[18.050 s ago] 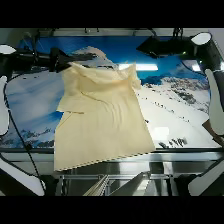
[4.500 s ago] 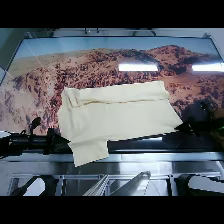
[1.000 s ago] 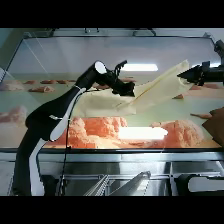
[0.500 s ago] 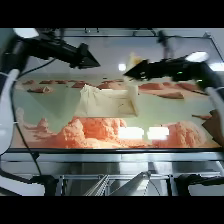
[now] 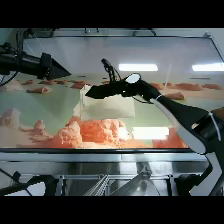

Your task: Fold the shirts.

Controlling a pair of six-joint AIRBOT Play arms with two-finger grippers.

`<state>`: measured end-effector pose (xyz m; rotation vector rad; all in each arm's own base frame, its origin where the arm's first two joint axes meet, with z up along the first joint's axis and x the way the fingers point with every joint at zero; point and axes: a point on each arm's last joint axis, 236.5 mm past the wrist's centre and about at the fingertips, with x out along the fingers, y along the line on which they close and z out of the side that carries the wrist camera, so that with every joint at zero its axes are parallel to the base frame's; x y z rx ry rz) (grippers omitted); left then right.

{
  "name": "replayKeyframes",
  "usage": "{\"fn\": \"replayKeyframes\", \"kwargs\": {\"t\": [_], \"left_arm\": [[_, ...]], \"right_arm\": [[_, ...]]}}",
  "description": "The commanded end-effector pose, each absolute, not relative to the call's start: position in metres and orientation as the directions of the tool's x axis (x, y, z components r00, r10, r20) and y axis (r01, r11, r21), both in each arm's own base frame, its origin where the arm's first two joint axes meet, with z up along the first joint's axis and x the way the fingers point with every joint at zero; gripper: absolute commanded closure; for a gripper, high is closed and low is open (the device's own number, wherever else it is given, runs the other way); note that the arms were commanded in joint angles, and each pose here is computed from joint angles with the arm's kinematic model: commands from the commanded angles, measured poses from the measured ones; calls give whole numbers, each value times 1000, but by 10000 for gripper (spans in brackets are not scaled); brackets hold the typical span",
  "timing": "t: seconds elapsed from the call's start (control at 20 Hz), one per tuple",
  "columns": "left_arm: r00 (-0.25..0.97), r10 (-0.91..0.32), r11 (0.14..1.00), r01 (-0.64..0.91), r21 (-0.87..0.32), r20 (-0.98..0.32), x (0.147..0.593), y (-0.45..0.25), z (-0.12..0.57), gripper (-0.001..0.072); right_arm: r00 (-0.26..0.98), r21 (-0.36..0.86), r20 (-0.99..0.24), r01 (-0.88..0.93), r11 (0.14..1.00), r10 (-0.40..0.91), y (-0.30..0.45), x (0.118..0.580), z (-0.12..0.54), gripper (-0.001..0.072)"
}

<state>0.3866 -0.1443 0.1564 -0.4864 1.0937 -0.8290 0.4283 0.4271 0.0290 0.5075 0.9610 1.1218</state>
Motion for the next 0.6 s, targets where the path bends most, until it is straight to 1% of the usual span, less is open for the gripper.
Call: {"fn": "replayKeyframes", "kwargs": {"t": [0.0,0.05,0.15,0.25,0.3,0.35,0.4,0.5,0.55], "left_arm": [[228,-779,626,322,-710,-584,361,-127,144,679],[233,-777,630,304,-715,-585,356,-122,138,679],[250,-770,638,264,-724,-587,348,-115,124,678],[263,-763,644,236,-728,-590,339,-112,111,679],[271,-759,647,224,-728,-592,336,-111,105,679],[281,-754,652,215,-727,-593,334,-109,100,679],[286,-751,654,205,-728,-595,332,-108,96,678],[290,-749,656,191,-730,-596,327,-108,90,679],[284,-750,654,188,-733,-597,325,-108,88,679]], "right_arm": [[131,758,-409,-502,417,903,345,449,74,586],[146,742,-454,-485,464,879,309,452,84,589],[157,691,-577,-429,581,802,238,443,94,589],[234,610,-696,-306,731,679,171,442,84,578],[271,588,-730,-220,778,628,145,443,71,406],[292,589,-740,-153,794,605,131,444,55,182],[302,604,-743,-81,793,597,125,444,33,128],[298,630,-744,16,777,597,129,442,-13,128],[289,656,-730,40,754,619,138,441,-34,128]]}}
